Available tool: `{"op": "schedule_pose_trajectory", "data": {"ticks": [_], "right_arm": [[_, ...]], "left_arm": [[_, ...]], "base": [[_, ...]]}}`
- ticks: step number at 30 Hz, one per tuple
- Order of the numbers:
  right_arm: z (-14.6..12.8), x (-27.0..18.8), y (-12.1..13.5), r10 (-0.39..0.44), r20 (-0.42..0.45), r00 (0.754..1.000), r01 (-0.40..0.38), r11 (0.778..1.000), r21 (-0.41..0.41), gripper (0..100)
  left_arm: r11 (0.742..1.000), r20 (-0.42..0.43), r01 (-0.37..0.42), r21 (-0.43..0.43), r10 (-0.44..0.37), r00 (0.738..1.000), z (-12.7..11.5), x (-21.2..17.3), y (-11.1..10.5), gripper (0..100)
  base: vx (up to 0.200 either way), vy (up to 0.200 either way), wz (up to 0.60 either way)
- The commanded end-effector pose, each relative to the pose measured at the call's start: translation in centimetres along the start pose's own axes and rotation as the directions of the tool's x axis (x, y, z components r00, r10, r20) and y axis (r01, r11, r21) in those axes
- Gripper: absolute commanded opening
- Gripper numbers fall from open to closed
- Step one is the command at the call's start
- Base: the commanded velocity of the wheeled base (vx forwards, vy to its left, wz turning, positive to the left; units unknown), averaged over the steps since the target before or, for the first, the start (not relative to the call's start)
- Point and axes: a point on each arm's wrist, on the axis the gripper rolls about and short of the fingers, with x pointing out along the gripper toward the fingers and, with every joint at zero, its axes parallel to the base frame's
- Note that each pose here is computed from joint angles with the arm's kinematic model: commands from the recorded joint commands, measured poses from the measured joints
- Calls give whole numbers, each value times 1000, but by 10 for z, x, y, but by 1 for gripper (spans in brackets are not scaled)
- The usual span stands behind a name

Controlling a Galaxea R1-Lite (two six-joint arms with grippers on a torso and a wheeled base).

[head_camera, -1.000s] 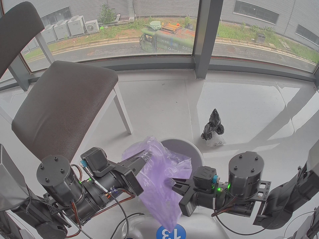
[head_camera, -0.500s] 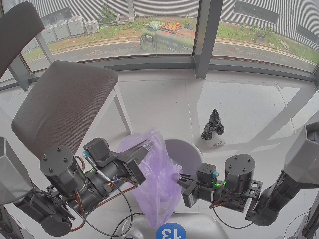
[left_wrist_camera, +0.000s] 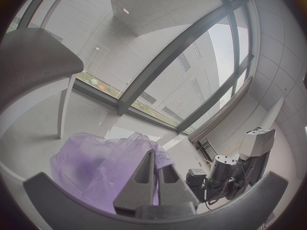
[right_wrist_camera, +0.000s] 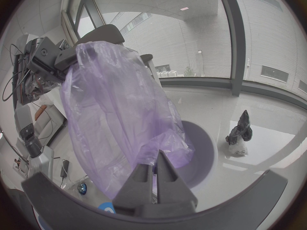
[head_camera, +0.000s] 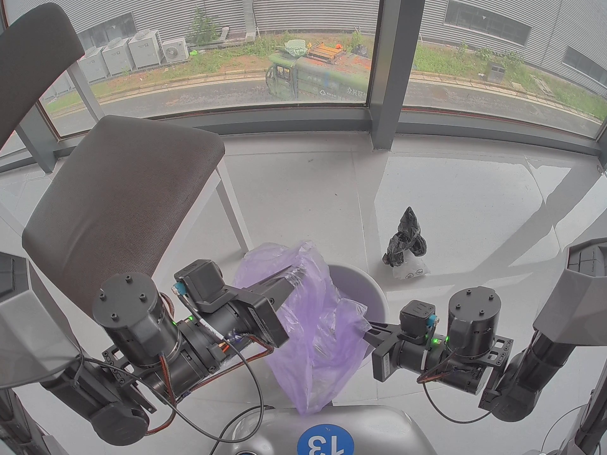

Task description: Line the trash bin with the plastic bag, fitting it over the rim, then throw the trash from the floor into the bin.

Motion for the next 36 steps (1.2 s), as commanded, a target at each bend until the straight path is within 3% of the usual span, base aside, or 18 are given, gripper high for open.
{"op": "schedule_pose_trajectory", "data": {"ticks": [1,7,13,22,30,36], "right_arm": [[-3,-7,-9,-28,-17,999,28,1000,11,0],[-13,-17,-15,-49,-39,998,50,998,23,0],[-29,-33,-16,-58,-33,998,60,994,94,0],[-37,-47,-14,-55,-80,995,62,993,96,0],[-31,-61,-11,-47,-62,997,53,994,93,0],[-33,-75,-10,-49,-81,996,57,994,93,0]], "left_arm": [[1000,2,30,-1,-30,1000,-1,5,-1,0],[998,-8,60,-24,-60,998,-4,14,-1,0],[996,-21,74,-57,-75,997,-10,26,2,0],[993,-48,92,-80,-96,994,-17,31,4,0],[992,-84,93,-90,-100,991,-26,33,8,0],[977,-116,130,-167,-151,982,-29,36,9,0]], "base": [[0,0,0],[0,0,0],[0,0,0],[0,0,0],[0,0,0],[0,0,0]]}}
